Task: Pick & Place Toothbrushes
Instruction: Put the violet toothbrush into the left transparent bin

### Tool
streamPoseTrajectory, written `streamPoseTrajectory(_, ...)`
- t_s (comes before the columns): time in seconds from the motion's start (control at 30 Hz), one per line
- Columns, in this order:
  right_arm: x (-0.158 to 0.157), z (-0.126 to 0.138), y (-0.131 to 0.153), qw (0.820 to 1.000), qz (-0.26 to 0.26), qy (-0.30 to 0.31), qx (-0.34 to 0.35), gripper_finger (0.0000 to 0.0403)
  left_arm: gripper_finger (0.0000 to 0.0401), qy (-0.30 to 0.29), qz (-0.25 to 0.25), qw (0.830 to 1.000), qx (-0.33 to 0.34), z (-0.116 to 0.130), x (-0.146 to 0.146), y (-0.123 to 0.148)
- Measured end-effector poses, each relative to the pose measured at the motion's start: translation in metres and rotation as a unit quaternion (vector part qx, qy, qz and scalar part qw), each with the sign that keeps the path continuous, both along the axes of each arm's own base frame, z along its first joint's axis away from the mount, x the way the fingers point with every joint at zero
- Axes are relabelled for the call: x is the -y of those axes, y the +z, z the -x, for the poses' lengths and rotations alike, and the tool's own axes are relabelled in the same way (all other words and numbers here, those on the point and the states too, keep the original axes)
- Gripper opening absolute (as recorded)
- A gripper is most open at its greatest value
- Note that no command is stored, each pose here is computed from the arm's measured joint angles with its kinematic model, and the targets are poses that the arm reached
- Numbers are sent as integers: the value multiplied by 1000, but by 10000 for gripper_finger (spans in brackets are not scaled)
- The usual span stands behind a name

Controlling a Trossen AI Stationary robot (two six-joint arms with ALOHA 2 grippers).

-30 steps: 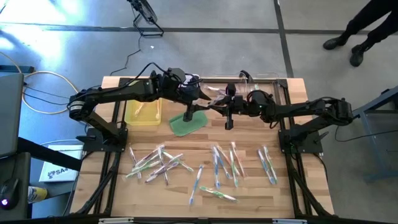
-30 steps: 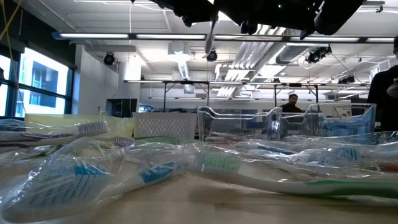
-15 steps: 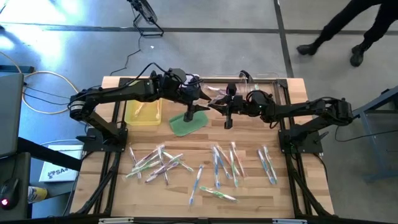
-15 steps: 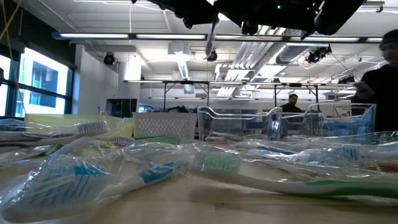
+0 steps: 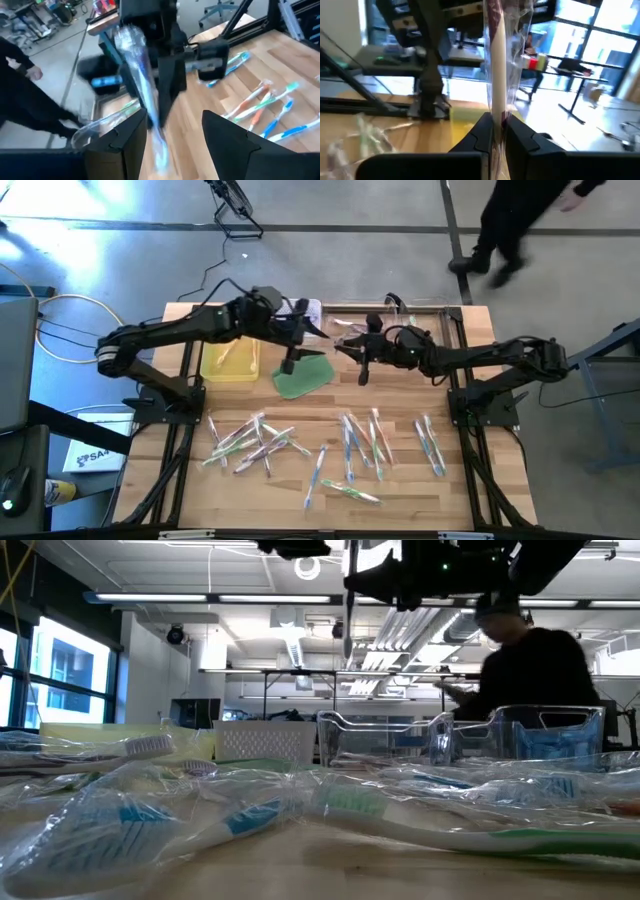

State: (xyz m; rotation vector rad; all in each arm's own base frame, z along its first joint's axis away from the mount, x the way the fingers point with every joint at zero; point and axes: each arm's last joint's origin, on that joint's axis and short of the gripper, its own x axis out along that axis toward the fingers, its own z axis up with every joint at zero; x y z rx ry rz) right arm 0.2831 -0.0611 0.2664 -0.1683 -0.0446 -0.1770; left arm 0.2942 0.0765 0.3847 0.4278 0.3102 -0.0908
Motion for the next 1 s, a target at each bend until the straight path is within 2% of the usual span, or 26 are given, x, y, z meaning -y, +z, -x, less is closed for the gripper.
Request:
streamPoseTrajectory(0.2,6,9,5,999,0,-46,-18,17,184,34,-11,999,23,24,3,-11)
streamPoseTrajectory(0.4,17,18,7,989,23,-138,-42,17,184,45,11,998,44,40,8,-41)
streamPoseTrajectory(0.53,27,20,6,985,25,-161,-51,17,184,54,21,996,66,50,10,-54)
streamPoseTrajectory(0.73,45,26,2,976,24,-206,-61,17,184,59,41,993,89,55,12,-67)
streamPoseTrajectory(1.0,68,37,-6,965,-1,-244,-99,17,184,59,44,993,95,55,12,-67)
